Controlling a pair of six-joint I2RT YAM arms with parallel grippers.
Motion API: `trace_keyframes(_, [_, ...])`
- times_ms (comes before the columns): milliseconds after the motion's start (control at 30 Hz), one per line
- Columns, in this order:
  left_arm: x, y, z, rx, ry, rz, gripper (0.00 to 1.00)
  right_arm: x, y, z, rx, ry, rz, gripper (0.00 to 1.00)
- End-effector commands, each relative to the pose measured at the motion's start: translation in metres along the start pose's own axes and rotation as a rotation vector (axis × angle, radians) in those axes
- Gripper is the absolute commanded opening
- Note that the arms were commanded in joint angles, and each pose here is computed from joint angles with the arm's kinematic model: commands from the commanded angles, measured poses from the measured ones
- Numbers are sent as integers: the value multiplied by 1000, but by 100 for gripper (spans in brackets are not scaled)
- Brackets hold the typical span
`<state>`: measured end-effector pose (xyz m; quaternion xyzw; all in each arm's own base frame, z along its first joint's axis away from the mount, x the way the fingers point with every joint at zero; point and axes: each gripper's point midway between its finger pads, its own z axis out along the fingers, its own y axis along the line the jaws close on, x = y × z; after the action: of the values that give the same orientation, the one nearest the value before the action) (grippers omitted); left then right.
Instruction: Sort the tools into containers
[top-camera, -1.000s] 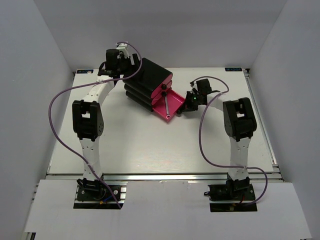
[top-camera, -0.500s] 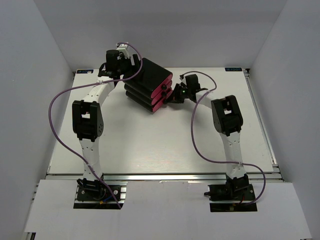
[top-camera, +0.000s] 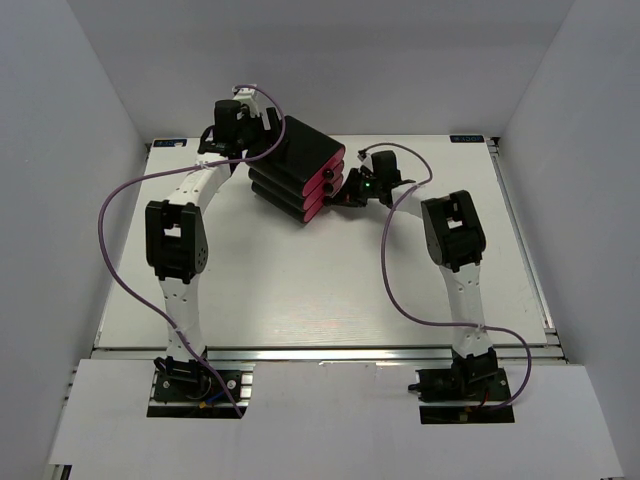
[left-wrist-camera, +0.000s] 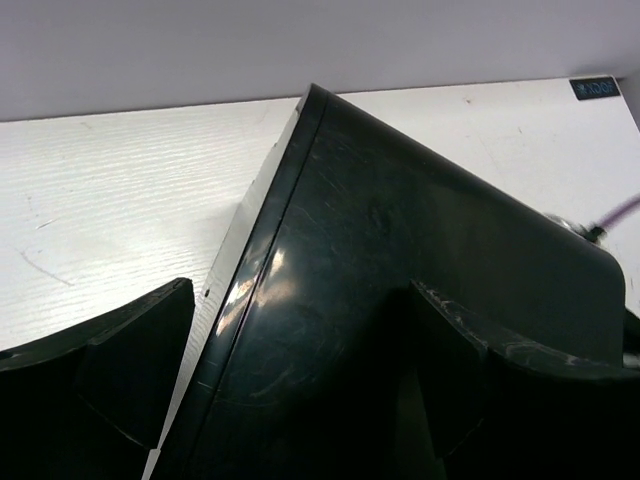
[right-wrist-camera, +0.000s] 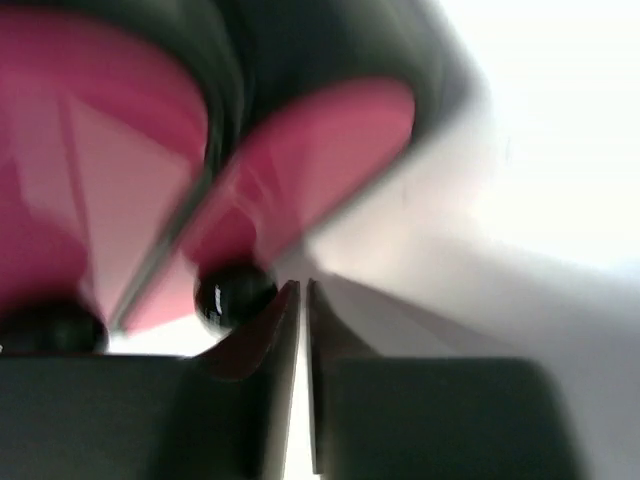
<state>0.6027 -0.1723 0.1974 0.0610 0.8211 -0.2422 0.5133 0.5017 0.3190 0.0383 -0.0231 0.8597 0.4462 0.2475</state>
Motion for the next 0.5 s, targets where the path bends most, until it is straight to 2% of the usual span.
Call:
trace_keyframes(0, [17, -7, -13, -102, 84, -50, 96, -19, 26, -41, -3, -52, -189, 15])
trace_keyframes(33, [8, 1, -17, -138, 65, -61, 97, -14, 16, -53, 38, -26, -200, 25])
trace_keyframes(67, [-8, 2, -24, -165, 26, -78, 98, -13, 17, -68, 55, -22, -319, 37])
trace_keyframes(100, [-19, 11, -29, -219, -9, -84, 98, -8, 15, -79, 79, 0, -371, 55])
trace_keyframes(133, [-32, 17, -35, -247, -46, -89, 98, -9, 23, -99, 110, 5, -433, 63])
trace_keyframes(167, [-43, 20, -42, -265, -78, -98, 98, -9, 23, -109, 133, -2, -493, 67])
trace_keyframes(200, [-60, 19, -52, -281, -123, -96, 98, 8, 9, -119, 165, 26, -536, 72])
trace_keyframes(233, [-73, 27, -59, -316, -162, -99, 98, 8, 4, -132, 195, 11, -561, 73])
trace_keyframes(267, [-83, 27, -65, -325, -188, -100, 98, 0, 21, -153, 194, -39, -614, 74])
trace_keyframes(300, [-100, 27, -76, -348, -232, -96, 98, 15, 13, -162, 209, -18, -636, 74])
trace_keyframes(333, [-108, 26, -84, -362, -253, -95, 98, 8, 26, -181, 214, -57, -679, 76])
trace_keyframes(400, [-122, 25, -100, -395, -290, -94, 98, 10, 22, -201, 294, -71, -706, 79])
trace_keyframes(467, [-132, 22, -131, -439, -333, -102, 98, 12, 26, -224, 355, -103, -721, 89])
